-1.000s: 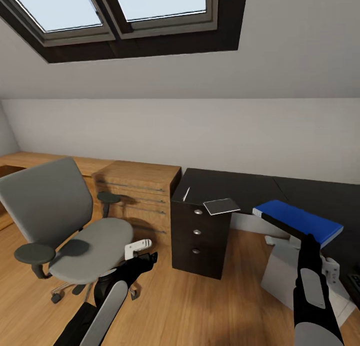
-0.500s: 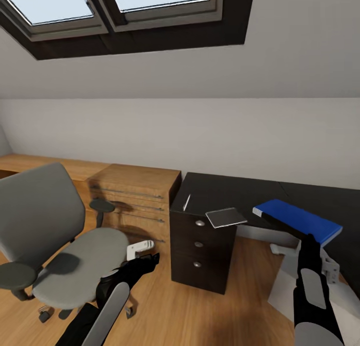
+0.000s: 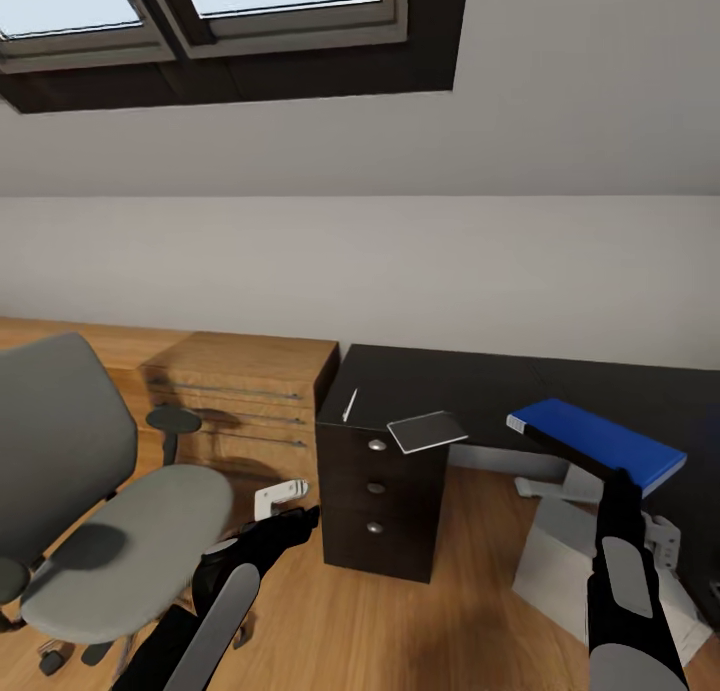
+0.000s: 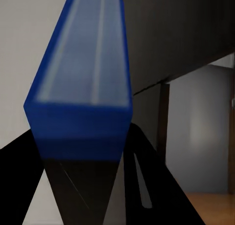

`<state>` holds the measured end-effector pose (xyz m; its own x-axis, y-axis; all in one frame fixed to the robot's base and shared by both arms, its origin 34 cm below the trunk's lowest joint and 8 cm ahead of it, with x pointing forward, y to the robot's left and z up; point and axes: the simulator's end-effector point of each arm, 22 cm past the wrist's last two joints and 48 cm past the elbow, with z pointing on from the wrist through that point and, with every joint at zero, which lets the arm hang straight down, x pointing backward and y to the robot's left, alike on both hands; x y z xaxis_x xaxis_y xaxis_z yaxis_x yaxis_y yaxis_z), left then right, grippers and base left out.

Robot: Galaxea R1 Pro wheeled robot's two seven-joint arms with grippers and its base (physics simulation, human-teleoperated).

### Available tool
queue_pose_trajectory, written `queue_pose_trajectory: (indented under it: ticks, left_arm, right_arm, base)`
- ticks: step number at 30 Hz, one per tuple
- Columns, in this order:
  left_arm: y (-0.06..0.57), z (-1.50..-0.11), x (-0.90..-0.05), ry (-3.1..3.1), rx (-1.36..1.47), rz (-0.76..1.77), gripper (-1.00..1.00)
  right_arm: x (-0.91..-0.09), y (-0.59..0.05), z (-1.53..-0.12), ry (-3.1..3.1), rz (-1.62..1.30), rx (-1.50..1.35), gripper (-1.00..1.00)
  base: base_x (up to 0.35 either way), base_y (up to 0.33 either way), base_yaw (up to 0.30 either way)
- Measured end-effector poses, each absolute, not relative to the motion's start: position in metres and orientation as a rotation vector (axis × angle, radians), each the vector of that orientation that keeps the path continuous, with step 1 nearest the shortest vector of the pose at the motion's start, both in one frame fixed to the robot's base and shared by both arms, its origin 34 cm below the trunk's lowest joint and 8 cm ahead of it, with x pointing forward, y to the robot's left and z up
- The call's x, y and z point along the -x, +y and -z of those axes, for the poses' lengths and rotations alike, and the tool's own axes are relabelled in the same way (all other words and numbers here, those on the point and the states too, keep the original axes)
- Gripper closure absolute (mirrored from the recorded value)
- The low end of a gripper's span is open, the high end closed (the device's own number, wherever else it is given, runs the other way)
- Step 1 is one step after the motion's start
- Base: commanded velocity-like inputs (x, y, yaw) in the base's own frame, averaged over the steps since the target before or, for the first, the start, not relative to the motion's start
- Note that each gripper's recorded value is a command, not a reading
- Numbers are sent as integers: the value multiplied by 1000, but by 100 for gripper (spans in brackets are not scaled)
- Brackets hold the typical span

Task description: In the bedroom, organize the workspace by keeping the computer under the desk, ensuring the monitor is on the desk, placing the keyboard on the desk next to the monitor, placing the mouse on the desk next to the keyboard, moving the folder from the swivel chair onto the desk next to the mouse, stacking the notebook on top of the folder with the pen on top of the notebook, and positioning the swivel chair next to the desk.

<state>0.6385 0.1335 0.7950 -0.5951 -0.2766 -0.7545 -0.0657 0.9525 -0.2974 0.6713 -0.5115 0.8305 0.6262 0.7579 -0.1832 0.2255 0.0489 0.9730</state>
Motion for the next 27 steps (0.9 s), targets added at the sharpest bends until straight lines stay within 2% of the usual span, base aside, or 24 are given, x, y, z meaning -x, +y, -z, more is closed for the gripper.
queue_pose_trajectory:
  ticks: [12, 21, 27]
  left_arm:
    - [134, -795, -639, 2198, 240, 297, -100]
    - [130, -777, -625, 2237, 228, 288, -100]
    - [158, -746, -589, 2275, 253, 215, -100]
  right_arm:
    - [-672, -509, -830, 866, -497, -1507, 100]
    - [-673, -507, -830, 867, -502, -1507, 100]
    - [-673, -506, -831, 868, -504, -1508, 100]
  base:
    - [0, 0, -226]
    - [0, 0, -34]
    - [0, 0, -1]
